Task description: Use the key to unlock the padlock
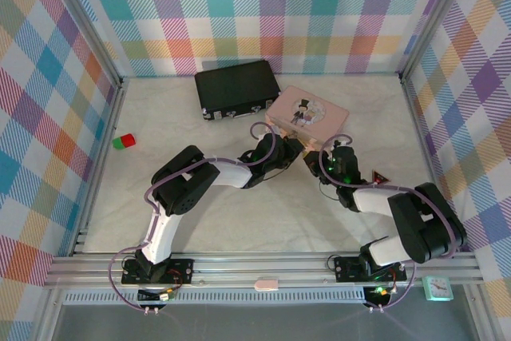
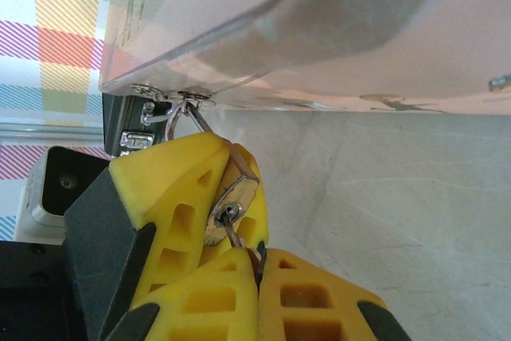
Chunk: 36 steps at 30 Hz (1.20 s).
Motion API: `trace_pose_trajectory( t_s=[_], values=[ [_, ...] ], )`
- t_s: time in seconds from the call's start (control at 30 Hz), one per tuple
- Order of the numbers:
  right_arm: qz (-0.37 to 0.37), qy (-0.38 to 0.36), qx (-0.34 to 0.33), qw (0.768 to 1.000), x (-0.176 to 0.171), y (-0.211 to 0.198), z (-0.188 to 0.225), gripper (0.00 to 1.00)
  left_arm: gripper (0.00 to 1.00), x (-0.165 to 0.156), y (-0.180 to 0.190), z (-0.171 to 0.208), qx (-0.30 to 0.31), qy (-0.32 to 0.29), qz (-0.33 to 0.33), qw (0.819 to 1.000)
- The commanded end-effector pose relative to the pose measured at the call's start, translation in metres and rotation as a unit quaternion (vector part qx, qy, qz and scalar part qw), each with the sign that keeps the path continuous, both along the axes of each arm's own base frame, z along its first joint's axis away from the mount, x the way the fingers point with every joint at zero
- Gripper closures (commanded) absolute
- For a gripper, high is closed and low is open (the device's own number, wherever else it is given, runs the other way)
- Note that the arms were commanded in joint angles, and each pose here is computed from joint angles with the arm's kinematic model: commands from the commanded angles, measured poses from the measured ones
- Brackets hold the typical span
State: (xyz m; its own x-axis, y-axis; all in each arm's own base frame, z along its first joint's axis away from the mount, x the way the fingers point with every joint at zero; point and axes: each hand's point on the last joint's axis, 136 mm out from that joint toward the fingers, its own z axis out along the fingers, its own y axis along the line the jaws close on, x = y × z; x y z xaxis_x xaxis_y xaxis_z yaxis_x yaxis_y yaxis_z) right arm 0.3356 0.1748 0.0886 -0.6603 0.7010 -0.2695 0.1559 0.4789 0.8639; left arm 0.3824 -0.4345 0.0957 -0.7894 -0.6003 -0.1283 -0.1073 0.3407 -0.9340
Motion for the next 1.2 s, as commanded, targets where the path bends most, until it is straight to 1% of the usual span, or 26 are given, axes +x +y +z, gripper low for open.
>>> trace_pose_trajectory(
  t_s=[0.0,0.1,0.13,0.37,0.5,0.67,0.93,1.07,1.17],
  values=[
    [0.065,-0.061,0.04,0.995,0.007,0.03,0.039,1.0,1.0,-0.037,-0.047,0.064,-0.088,-0.05,-0.096,0.99],
    [0.051,-0.043,0.03,0.997,0.003,0.02,0.029,1.0,1.0,-0.035,-0.042,0.062,-0.087,-0.049,-0.091,0.991],
    [0.045,-0.036,0.027,0.998,0.002,0.016,0.025,1.0,0.98,-0.035,-0.041,0.06,-0.086,-0.048,-0.09,0.991],
    [0.019,0.002,0.01,1.0,-0.009,-0.005,0.002,1.0,0.69,-0.026,-0.024,0.036,-0.075,-0.029,-0.07,0.994],
    [0.024,0.009,0.018,1.0,-0.009,-0.002,0.001,1.0,0.58,-0.019,-0.008,0.031,-0.064,-0.029,-0.055,0.996],
    [0.028,0.017,0.019,0.999,-0.009,0.0,-0.005,1.0,0.52,-0.01,0.015,0.021,-0.042,-0.027,-0.032,0.998],
    [0.03,0.036,0.029,0.998,-0.011,0.002,-0.018,1.0,0.48,0.001,0.034,0.003,-0.023,-0.017,-0.009,1.0],
    [0.046,0.02,0.021,0.998,-0.013,0.005,-0.012,1.0,0.47,0.01,0.048,0.003,-0.025,-0.021,0.0,0.999],
    [0.087,-0.008,0.002,0.996,-0.014,0.012,0.0,1.0,0.48,0.011,0.053,0.008,-0.031,-0.027,-0.01,0.999]
  ],
)
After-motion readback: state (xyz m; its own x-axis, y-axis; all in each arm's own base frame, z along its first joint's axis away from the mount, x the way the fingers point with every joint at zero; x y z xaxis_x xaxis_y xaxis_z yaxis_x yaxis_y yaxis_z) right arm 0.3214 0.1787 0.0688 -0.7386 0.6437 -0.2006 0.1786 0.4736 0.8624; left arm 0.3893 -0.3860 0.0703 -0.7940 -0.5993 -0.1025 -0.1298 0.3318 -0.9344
